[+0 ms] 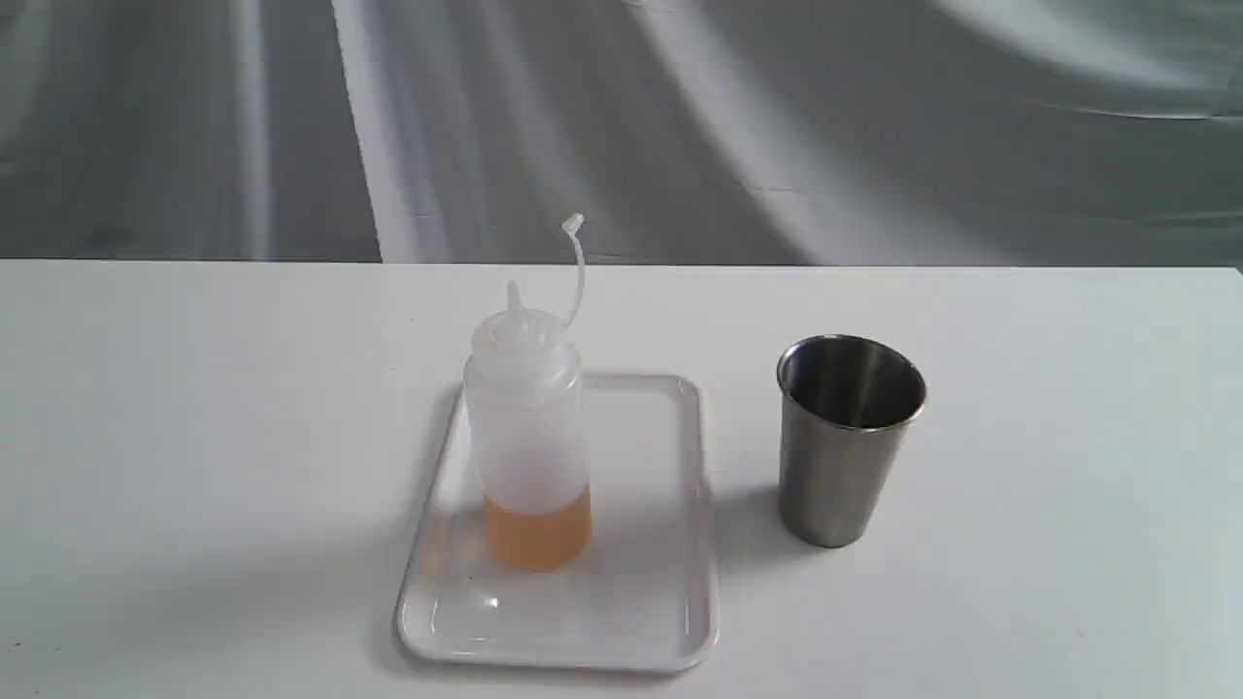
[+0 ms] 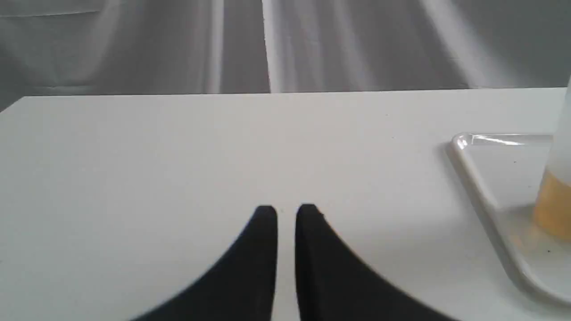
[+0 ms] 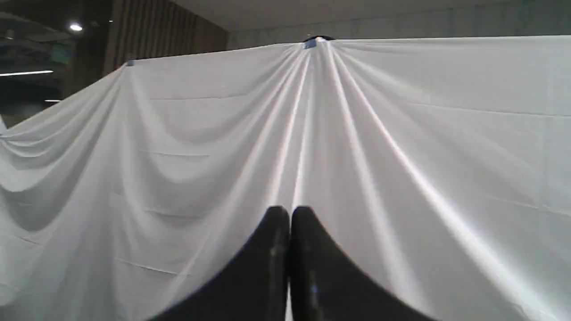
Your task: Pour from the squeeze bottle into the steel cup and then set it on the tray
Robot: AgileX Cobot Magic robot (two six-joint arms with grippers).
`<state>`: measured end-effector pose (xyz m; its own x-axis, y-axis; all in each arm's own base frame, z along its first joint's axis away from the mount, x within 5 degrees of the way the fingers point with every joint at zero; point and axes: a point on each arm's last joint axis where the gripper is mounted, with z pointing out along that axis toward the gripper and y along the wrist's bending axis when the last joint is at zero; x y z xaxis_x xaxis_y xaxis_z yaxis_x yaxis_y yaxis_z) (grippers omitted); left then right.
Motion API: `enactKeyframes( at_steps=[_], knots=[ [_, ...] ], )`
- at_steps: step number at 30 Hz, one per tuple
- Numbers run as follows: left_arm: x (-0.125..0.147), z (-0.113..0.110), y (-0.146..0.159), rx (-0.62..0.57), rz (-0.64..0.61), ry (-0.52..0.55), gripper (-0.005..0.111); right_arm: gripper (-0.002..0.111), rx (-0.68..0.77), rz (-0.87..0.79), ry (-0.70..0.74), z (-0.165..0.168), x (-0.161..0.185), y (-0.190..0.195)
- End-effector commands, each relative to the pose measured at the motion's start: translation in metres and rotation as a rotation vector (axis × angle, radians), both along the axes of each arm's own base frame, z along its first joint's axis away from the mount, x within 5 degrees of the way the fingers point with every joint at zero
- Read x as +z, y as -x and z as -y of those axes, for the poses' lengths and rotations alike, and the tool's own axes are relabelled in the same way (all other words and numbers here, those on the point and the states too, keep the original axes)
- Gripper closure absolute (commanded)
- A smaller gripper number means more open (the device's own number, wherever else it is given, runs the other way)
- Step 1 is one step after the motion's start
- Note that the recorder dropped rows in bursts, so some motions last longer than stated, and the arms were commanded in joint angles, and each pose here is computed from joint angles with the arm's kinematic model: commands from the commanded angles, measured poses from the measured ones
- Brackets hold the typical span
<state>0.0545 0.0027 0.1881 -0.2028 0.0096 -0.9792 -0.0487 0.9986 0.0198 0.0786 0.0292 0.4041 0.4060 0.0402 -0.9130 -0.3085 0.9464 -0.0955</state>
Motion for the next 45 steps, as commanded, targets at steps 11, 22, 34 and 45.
enactKeyframes(
  at_steps=[11, 22, 34, 45],
  knots=[
    [-0.001, 0.000, 0.000, 0.001, 0.007, 0.006, 0.098, 0.108, -0.365, -0.389, -0.153, 0.035, -0.045, -0.005],
    [-0.001, 0.000, 0.000, 0.000, 0.007, 0.004, 0.098, 0.108, -0.301, -0.222, -0.170, 0.029, -0.118, 0.015],
    [-0.001, 0.000, 0.000, 0.001, 0.007, 0.009, 0.098, 0.108, -0.217, -0.203, -0.220, 0.023, -0.170, 0.015],
    [-0.001, 0.000, 0.000, 0.001, 0.007, 0.006, 0.098, 0.108, -0.289, -0.272, -0.186, 0.028, -0.181, 0.019]
  ],
)
